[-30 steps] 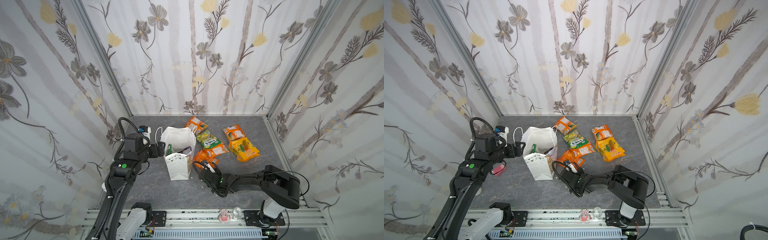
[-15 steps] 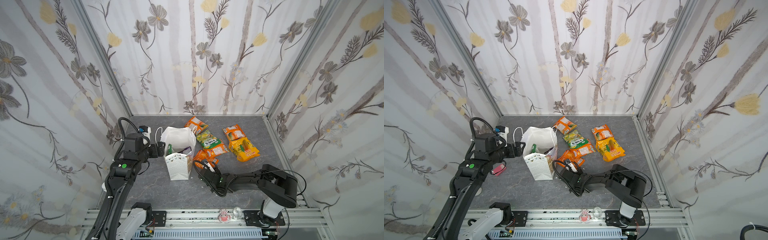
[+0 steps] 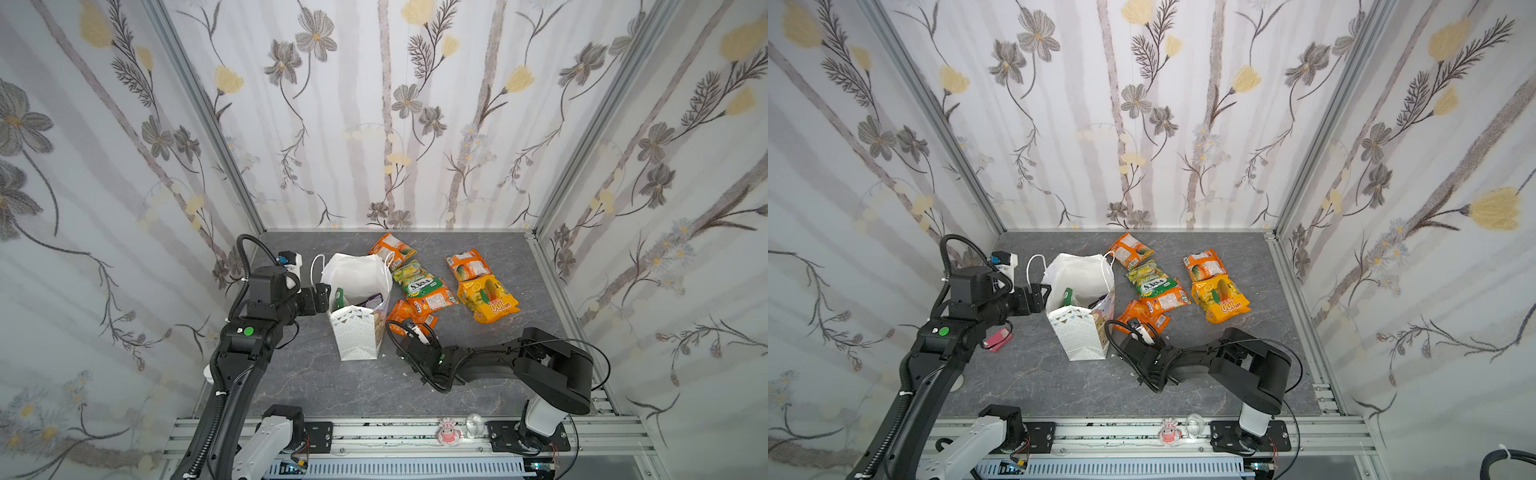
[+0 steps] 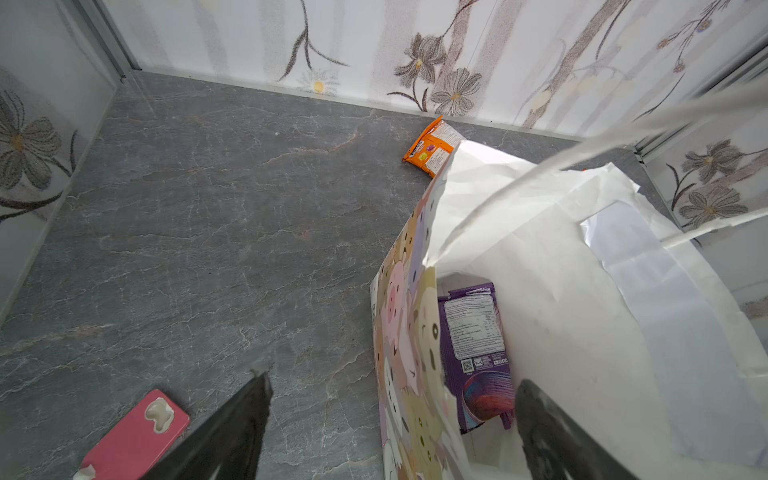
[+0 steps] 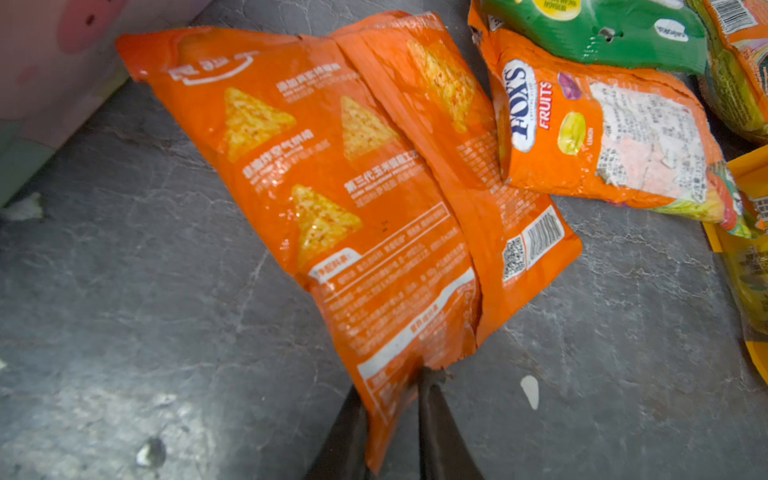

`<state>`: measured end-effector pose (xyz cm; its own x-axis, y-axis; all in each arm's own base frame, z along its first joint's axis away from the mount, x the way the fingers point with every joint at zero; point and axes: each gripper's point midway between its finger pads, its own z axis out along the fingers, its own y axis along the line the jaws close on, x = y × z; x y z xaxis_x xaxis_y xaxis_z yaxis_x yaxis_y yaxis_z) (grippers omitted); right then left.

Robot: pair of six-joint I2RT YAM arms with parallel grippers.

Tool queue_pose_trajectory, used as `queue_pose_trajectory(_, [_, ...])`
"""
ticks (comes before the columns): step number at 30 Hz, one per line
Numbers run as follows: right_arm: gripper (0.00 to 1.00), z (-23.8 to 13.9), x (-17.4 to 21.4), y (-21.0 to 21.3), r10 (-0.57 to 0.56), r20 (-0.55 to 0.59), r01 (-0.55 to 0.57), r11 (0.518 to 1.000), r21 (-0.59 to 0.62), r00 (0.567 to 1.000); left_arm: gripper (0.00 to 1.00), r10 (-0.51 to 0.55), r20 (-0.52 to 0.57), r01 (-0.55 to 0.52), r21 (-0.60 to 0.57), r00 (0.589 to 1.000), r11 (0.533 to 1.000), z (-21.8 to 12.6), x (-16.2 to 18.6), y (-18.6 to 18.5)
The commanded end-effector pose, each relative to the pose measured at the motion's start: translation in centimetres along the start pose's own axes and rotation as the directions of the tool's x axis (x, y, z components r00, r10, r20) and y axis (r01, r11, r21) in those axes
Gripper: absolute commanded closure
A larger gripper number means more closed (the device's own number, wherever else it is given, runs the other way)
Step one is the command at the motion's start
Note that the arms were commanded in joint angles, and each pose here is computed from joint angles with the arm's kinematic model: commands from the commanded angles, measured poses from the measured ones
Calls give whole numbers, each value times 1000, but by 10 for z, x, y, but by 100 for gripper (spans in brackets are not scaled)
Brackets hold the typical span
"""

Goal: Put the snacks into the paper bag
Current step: 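Lower the right gripper onto the orange chip bag edge and close, then lift the orange chip bag with the right gripper and carry it over the bag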

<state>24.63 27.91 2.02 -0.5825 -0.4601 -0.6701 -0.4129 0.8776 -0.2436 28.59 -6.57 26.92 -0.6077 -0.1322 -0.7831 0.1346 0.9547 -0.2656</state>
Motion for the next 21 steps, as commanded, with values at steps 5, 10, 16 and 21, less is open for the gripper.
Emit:
queue_pose_trajectory(5, [96, -9, -2, -7, 22, 0, -22, 1000, 0, 1000, 8, 8, 26, -8, 5, 1000, 1000, -1, -7, -2])
queue_pose_trajectory(10, [100, -20, -5, -11, 62, 19, -62, 998, -31, 998, 8, 7, 26, -7, 5, 1000, 1000, -1, -7, -2])
queue_pose_trajectory(16, [100, -44, -23, -17, 159, 57, -150, 979, -134, 986, 8, 8, 26, -8, 8, 1000, 1000, 0, -7, -2])
queue_pose_trajectory(21, [100, -63, -35, -23, 239, 72, -215, 946, -242, 968, 8, 9, 36, -9, 0, 999, 1000, -2, -8, -1])
